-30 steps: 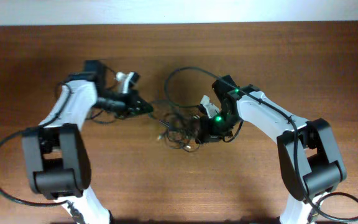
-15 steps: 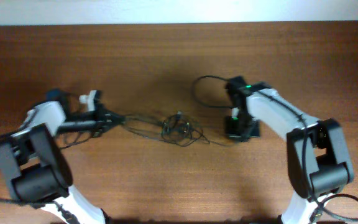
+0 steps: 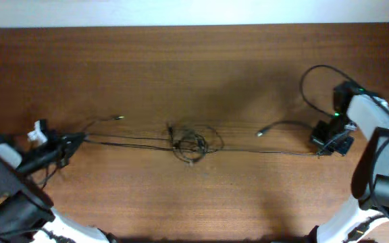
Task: Untangle cables
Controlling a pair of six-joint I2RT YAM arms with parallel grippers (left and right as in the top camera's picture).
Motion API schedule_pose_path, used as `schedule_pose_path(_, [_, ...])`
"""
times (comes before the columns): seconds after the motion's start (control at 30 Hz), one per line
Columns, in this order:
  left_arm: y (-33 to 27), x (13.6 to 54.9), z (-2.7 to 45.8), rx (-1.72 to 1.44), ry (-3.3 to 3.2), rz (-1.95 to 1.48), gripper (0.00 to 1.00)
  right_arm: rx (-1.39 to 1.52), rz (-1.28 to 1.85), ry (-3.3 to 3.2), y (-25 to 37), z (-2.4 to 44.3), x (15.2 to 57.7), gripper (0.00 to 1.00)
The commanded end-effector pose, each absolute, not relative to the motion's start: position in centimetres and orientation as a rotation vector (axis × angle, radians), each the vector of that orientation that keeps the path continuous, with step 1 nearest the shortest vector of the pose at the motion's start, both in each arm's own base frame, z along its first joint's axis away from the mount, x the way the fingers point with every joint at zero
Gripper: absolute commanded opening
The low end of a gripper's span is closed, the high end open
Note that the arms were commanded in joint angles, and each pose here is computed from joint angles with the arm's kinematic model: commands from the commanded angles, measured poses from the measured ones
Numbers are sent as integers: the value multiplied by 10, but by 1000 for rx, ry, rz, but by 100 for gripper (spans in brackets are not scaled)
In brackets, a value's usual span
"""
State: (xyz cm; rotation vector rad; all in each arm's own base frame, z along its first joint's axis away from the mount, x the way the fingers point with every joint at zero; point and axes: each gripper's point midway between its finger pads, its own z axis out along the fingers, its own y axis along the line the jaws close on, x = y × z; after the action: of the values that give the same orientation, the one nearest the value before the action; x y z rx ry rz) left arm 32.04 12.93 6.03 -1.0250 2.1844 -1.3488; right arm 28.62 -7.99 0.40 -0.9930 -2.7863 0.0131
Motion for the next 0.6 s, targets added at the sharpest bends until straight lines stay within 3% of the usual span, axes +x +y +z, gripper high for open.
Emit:
schedule_pose_path(0.0, [162,306,53,-1149,2127,-1238,0,-1107,29,-2747,-111,0,277,4])
schedule_pose_path(0.1, [152,306,40,-1150,2171,-1218,0,-1113,-23,-2743,-106,0,279,4])
schedule_pose_path(0.13, [141,310,39,-1121,2197,-1234,12,-1109,-57,-2744,-101,0,281,4])
schedule_pose_path(0.17, [126,316,39,-1074,2236,-1254,33,-1081,-113,-2752,-92,1,284,4])
schedule_pose_path(0.2, [103,326,42,-994,2284,-1291,61,-990,-227,-2785,-76,2,290,8])
schedule_pose_path(0.23, [89,333,45,-941,2322,-1307,80,-936,-311,-2802,-65,5,296,25])
schedule_pose_path(0.27, [76,340,50,-885,2370,-1313,89,-851,-420,-2823,-51,11,302,45])
schedule_pose_path(0.3, [61,350,59,-812,2438,-1302,92,-795,-493,-2820,-39,20,305,60])
schedule_pose_path(0.4, [25,359,72,-670,2737,-1104,94,-597,-551,-2835,-10,45,312,69])
schedule_pose_path(0.53, [-33,357,67,-418,2899,-1015,99,-390,-516,-2871,29,43,315,86])
schedule_pose_path(0.57, [-47,355,65,-354,2930,-1000,99,-334,-513,-2883,40,43,316,86])
